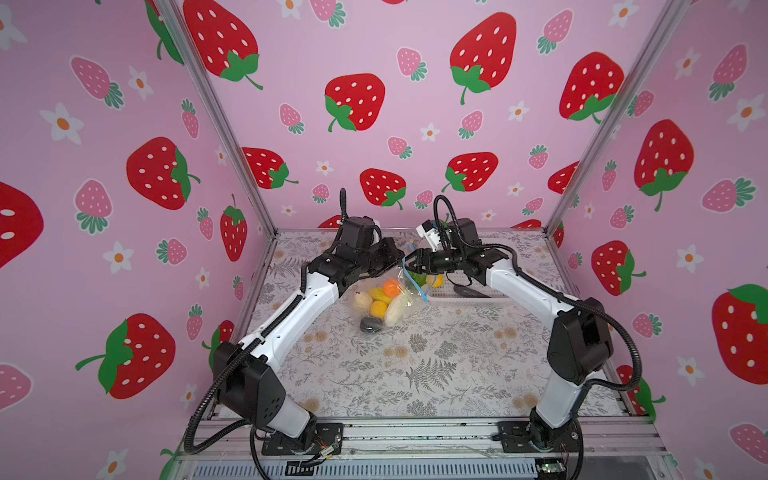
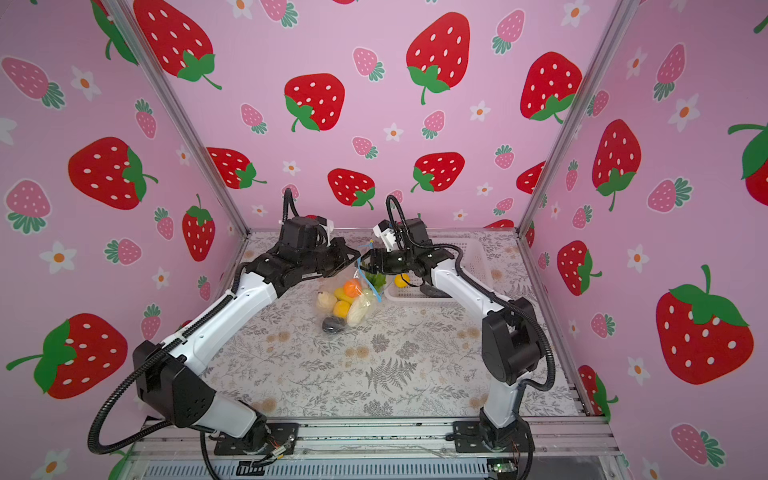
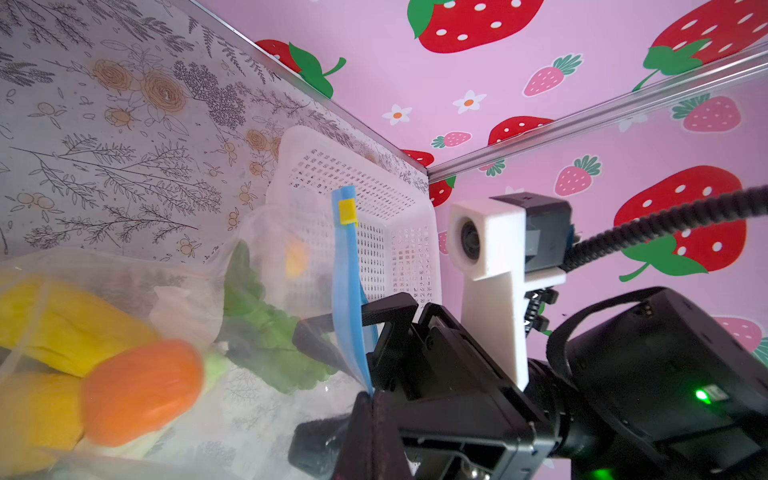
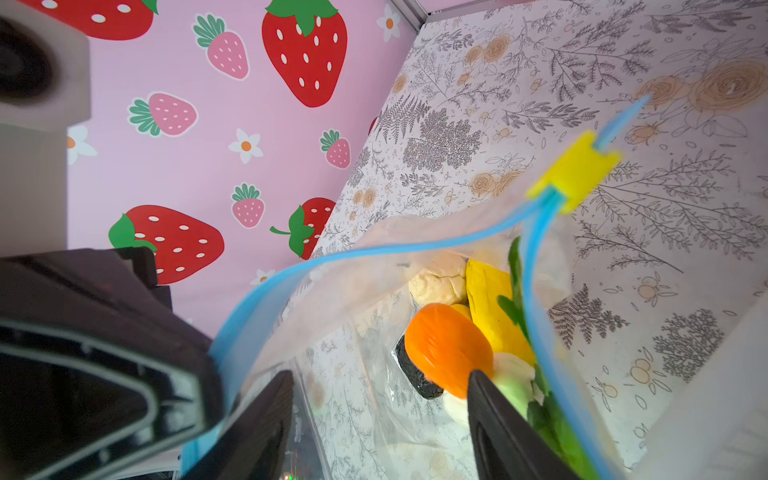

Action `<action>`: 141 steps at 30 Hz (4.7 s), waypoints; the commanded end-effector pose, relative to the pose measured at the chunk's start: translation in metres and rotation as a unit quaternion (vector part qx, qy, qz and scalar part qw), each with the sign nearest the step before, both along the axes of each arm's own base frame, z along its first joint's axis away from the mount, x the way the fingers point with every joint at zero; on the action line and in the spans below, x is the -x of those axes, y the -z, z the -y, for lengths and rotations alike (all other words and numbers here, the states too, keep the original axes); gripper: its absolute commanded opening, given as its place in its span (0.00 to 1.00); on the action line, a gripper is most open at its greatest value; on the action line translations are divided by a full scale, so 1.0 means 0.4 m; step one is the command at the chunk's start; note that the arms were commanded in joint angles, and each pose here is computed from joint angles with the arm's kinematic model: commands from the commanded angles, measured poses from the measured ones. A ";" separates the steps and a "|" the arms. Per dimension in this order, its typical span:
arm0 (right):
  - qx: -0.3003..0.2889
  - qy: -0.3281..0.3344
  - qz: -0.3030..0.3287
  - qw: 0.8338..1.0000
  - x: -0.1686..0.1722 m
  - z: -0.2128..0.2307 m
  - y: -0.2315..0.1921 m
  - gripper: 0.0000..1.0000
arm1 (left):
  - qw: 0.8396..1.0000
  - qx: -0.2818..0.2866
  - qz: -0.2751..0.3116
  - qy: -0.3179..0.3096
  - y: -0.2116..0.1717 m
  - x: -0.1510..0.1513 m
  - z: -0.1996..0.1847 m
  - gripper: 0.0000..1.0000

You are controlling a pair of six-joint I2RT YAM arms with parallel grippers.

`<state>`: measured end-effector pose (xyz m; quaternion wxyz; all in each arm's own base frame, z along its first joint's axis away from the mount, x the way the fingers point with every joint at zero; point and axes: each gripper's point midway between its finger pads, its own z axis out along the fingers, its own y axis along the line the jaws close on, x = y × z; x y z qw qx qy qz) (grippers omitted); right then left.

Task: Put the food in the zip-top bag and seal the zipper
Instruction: 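Lower the orange into the bag and open the right gripper, then move the right gripper back over the basket above the yellow lemon, then lower the right gripper and close it on the yellow lemon, then lift the lemon and carry it with the right gripper to the bag mouth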

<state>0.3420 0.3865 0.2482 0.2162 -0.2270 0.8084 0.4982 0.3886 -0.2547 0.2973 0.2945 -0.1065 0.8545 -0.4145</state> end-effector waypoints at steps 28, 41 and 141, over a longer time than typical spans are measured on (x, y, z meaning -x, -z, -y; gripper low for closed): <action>0.001 0.048 0.109 0.993 -0.027 0.120 -0.166 0.66 | 1.000 0.011 0.016 -0.006 -0.022 0.003 -0.015 0.00; 0.129 0.163 0.125 0.970 -0.182 0.336 0.012 0.64 | 1.000 0.010 0.012 -0.007 -0.016 0.000 -0.013 0.00; 0.213 0.155 0.051 0.963 -0.240 0.286 0.209 0.48 | 1.000 0.010 0.007 -0.003 -0.009 -0.003 -0.010 0.00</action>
